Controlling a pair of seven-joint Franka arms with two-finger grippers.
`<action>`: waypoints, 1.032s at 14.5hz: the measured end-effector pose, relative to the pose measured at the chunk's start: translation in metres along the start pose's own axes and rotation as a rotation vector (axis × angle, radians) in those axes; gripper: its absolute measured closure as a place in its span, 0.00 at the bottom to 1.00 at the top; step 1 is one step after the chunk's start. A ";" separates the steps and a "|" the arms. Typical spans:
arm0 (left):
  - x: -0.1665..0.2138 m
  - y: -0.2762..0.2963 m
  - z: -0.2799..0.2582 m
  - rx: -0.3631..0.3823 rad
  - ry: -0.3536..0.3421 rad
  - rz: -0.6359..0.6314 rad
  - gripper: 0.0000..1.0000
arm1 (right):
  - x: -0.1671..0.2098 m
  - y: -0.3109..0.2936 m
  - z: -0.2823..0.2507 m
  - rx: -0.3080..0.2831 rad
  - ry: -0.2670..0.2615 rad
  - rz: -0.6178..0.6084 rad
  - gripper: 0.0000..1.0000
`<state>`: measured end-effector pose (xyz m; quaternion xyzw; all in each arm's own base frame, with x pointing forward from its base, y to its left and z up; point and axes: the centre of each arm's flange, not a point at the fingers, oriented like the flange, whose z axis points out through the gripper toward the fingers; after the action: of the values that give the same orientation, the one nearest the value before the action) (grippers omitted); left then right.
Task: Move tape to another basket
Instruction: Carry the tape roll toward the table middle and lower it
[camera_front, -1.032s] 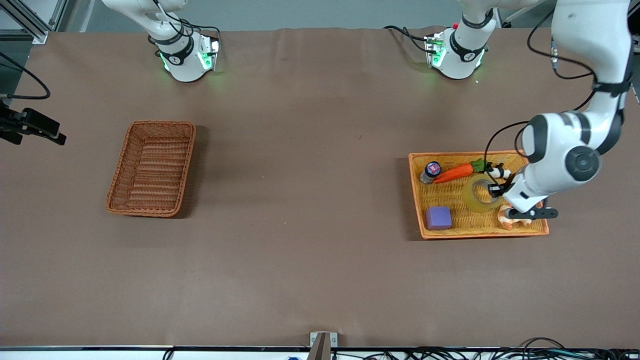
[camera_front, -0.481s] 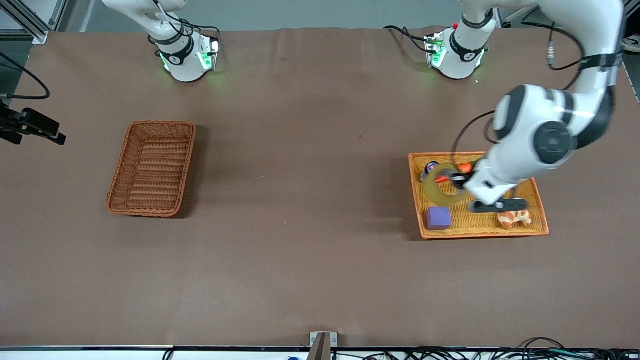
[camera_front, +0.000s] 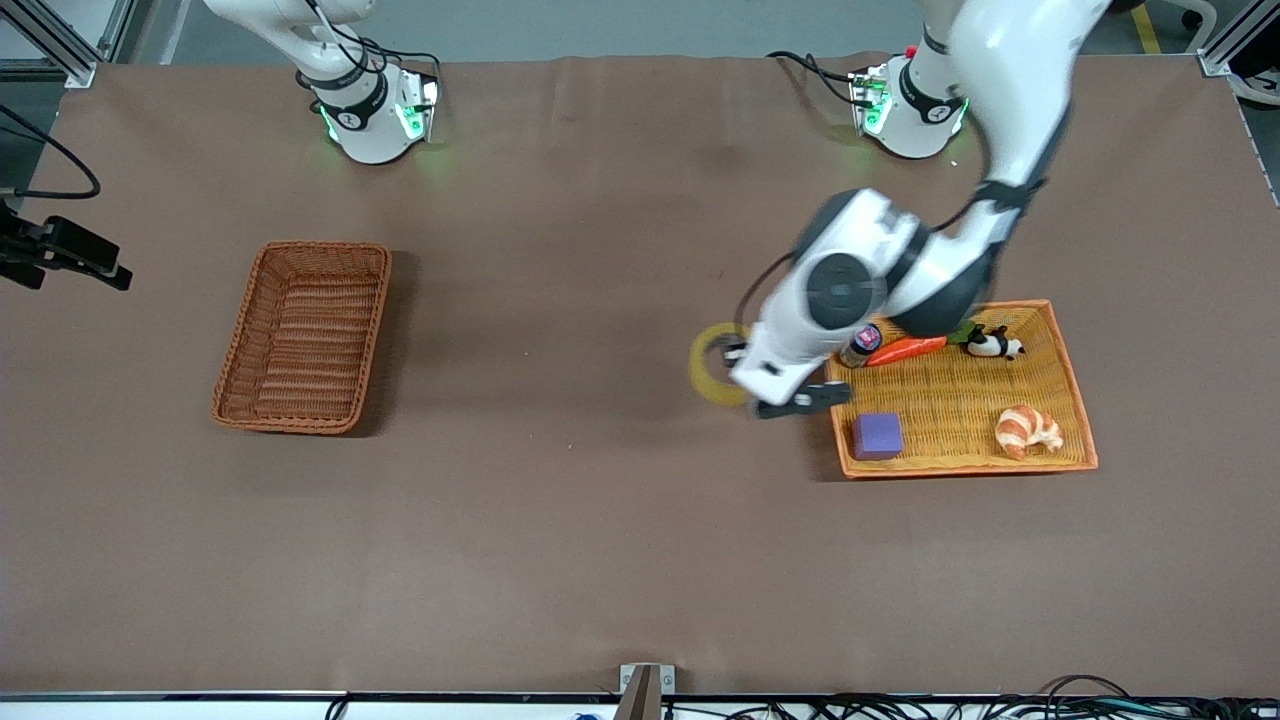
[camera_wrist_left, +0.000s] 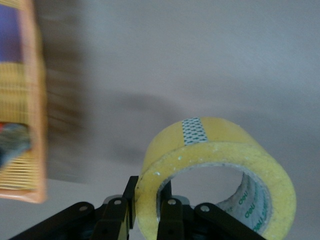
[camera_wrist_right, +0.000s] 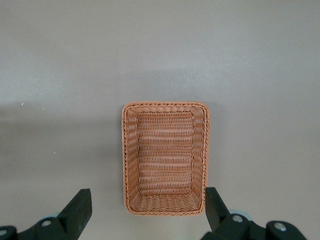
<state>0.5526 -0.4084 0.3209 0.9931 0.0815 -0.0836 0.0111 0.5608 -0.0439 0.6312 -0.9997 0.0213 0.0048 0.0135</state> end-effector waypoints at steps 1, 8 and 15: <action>-0.013 0.030 0.018 0.002 -0.002 0.026 0.79 | 0.000 0.000 0.000 0.000 0.000 0.000 0.00; -0.055 0.143 0.102 -0.151 0.045 0.119 0.79 | 0.000 0.000 0.000 0.000 0.000 0.000 0.00; -0.051 0.167 0.110 -0.265 0.128 0.125 0.48 | 0.000 0.000 0.000 0.000 -0.001 0.000 0.00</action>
<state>0.5128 -0.5853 0.2222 0.9894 0.0306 -0.0076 0.1420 0.5607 -0.0441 0.6310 -0.9997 0.0214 0.0051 0.0135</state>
